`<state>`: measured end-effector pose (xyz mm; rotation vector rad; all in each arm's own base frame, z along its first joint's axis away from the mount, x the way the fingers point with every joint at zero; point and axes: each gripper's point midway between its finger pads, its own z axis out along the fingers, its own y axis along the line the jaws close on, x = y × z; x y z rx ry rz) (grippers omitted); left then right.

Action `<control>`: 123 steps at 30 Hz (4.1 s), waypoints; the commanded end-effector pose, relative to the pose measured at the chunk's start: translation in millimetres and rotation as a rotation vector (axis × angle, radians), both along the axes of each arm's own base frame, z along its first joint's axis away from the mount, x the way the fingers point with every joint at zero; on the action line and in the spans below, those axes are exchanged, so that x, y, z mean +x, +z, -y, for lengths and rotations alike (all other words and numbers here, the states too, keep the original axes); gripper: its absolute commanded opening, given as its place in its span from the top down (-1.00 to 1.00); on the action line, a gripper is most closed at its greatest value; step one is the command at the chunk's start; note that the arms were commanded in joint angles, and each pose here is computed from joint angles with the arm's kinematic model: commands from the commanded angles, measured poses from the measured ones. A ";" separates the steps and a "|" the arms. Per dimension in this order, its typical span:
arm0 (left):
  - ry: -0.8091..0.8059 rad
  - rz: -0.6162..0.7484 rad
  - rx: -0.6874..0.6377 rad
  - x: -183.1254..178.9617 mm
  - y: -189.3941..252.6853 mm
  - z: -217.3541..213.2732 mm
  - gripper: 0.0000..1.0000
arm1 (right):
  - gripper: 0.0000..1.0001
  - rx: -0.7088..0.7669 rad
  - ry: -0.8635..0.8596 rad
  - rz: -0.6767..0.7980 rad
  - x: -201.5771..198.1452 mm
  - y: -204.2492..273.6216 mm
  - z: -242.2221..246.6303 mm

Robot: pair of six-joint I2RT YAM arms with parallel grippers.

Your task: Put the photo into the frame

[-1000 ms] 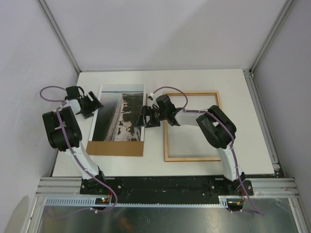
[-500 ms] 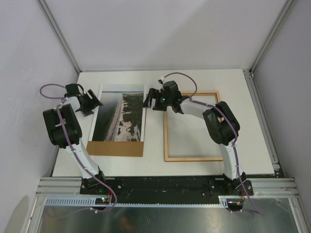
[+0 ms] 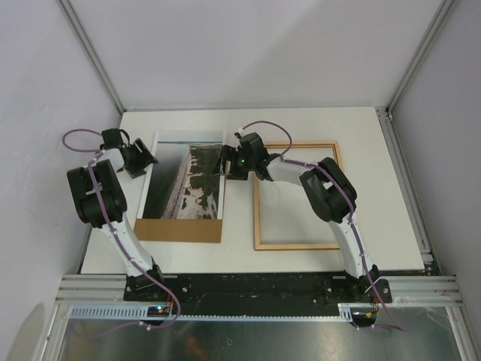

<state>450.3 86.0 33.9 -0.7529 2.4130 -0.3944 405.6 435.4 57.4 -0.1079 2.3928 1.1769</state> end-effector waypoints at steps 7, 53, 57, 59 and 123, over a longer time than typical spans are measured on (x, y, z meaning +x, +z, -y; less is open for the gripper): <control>-0.045 0.021 -0.012 8.2 6.1 9.7 -0.37 | -0.69 -0.004 -0.038 0.036 -0.9 19.5 -1.0; -0.086 0.061 -0.069 1.8 25.8 30.1 0.00 | -0.70 -0.087 -0.067 0.092 2.0 40.7 15.9; -0.087 0.065 -0.072 2.3 27.9 31.0 0.02 | -0.71 -0.108 -0.092 0.085 2.8 41.7 30.2; -0.086 0.064 -0.074 1.3 27.8 31.2 0.02 | -0.71 -0.121 -0.104 0.071 4.4 34.9 36.3; -0.077 -0.069 -0.059 -14.4 -19.9 41.5 0.33 | 0.03 0.207 -0.047 -0.052 -1.0 36.3 19.3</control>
